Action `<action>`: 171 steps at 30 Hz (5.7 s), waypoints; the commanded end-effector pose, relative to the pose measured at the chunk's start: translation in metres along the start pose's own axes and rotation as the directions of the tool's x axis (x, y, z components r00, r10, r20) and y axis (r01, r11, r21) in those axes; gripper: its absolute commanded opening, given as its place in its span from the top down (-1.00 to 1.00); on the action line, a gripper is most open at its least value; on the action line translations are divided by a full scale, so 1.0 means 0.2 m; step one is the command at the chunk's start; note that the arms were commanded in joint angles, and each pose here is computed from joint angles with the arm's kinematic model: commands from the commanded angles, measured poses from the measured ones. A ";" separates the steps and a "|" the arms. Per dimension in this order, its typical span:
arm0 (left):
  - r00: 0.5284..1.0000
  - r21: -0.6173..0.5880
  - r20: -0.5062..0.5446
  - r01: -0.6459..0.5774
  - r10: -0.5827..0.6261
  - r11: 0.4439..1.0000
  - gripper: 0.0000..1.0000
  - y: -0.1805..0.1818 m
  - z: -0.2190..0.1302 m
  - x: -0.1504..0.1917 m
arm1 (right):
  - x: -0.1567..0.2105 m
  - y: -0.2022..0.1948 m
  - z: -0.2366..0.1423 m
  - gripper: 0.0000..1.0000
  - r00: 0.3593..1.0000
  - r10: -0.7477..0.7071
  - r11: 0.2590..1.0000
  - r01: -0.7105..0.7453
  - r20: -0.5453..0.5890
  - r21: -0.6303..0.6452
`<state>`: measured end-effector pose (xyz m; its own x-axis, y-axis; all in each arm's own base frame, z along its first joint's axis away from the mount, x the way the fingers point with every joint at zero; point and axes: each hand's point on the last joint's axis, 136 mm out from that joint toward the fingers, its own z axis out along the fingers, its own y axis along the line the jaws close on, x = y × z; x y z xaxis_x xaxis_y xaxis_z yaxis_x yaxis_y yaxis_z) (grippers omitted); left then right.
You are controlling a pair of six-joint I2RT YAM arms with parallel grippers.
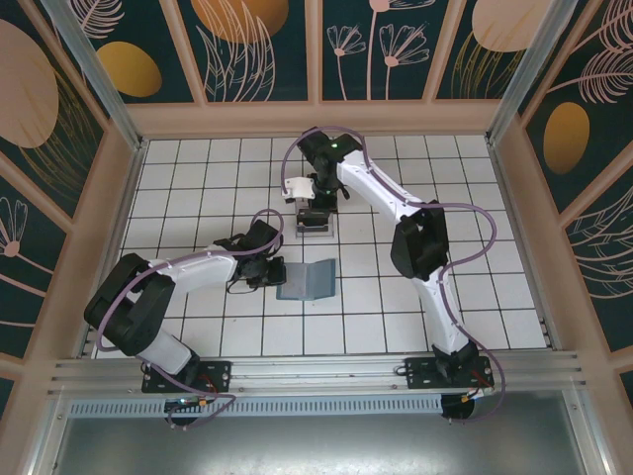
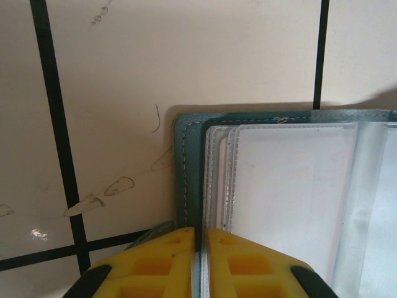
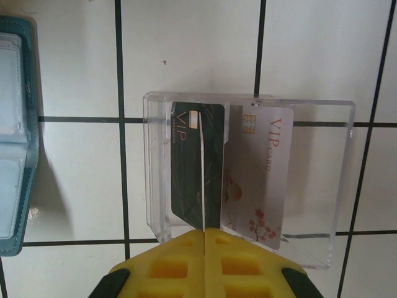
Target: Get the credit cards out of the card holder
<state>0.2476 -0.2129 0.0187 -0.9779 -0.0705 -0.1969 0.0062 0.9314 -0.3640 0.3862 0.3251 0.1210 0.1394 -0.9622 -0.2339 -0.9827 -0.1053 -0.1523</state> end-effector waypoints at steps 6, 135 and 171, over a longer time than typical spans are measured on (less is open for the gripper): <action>1.000 -0.035 0.002 0.010 -0.010 0.999 0.72 0.03 -0.01 0.00 | -0.02 0.04 0.11 1.00 1.000 0.012 0.998 -0.011 0.005 -0.067; 0.940 0.062 0.304 0.144 -0.156 0.988 0.64 0.31 -0.37 -0.52 | -0.24 0.85 0.43 0.24 0.076 0.992 0.074 -0.997 -0.105 -0.027; 0.947 0.107 0.278 0.135 -0.160 0.985 0.63 0.26 -0.33 -0.54 | 0.00 0.78 0.27 -0.02 0.122 0.992 0.116 -0.905 -0.012 0.409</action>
<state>0.3286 -0.1287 0.0716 -0.8768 -0.3164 -0.3621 -0.1259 0.8779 -0.4620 0.2393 0.3336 0.0446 -0.9600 -0.2303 -0.1589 -0.2114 0.9691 -0.1273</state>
